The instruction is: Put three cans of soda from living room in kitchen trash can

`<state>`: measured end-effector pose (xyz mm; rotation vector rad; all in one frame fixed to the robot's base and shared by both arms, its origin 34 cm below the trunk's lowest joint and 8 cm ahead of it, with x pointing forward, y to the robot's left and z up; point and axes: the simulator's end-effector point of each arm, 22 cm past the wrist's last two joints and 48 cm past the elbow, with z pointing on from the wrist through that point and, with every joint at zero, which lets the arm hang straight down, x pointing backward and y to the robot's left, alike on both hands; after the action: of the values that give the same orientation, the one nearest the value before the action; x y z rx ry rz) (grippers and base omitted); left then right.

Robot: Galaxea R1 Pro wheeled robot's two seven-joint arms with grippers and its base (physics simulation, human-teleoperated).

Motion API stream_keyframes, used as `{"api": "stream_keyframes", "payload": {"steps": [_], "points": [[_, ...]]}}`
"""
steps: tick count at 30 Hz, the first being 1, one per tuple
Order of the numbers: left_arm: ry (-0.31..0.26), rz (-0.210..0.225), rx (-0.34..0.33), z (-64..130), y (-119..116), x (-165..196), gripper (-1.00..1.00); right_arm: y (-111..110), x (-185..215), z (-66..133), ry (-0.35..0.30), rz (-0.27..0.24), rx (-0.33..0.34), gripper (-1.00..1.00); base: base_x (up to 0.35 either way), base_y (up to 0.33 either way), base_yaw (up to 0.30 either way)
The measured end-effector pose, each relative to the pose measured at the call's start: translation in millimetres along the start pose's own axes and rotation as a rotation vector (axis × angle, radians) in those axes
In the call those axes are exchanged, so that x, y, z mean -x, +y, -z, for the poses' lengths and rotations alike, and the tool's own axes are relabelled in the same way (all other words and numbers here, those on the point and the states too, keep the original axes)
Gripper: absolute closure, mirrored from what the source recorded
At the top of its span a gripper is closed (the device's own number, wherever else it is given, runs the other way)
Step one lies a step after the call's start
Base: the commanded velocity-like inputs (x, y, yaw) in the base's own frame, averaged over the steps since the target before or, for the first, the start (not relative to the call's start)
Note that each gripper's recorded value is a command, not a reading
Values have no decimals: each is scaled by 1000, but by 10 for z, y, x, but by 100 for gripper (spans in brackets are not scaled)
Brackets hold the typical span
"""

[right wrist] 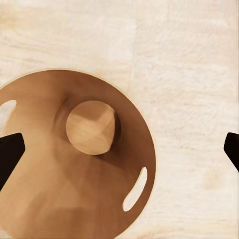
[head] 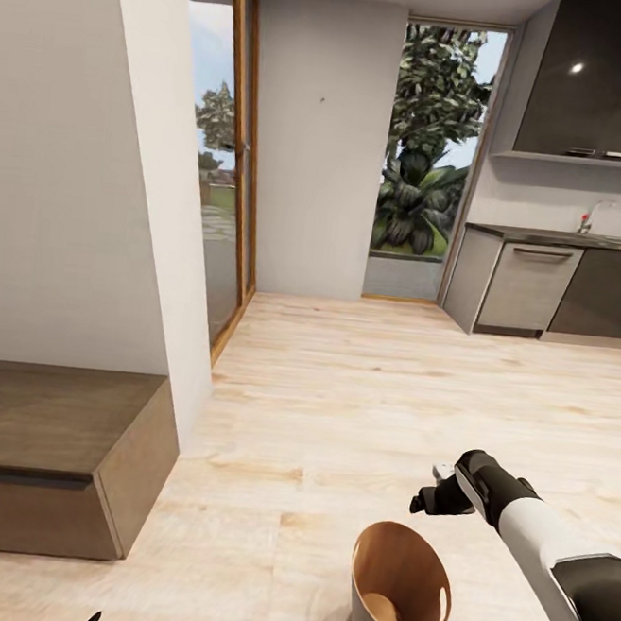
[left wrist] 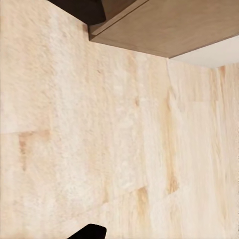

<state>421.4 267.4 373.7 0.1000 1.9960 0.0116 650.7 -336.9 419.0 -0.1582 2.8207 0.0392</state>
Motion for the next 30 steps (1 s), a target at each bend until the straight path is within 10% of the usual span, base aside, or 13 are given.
{"api": "stream_keyframes", "payload": {"steps": [30], "points": [[37,-1,-2,-24,-21,-283,-100,-287,-747,-528,67,-31,-17,-100,2,0,0]]}}
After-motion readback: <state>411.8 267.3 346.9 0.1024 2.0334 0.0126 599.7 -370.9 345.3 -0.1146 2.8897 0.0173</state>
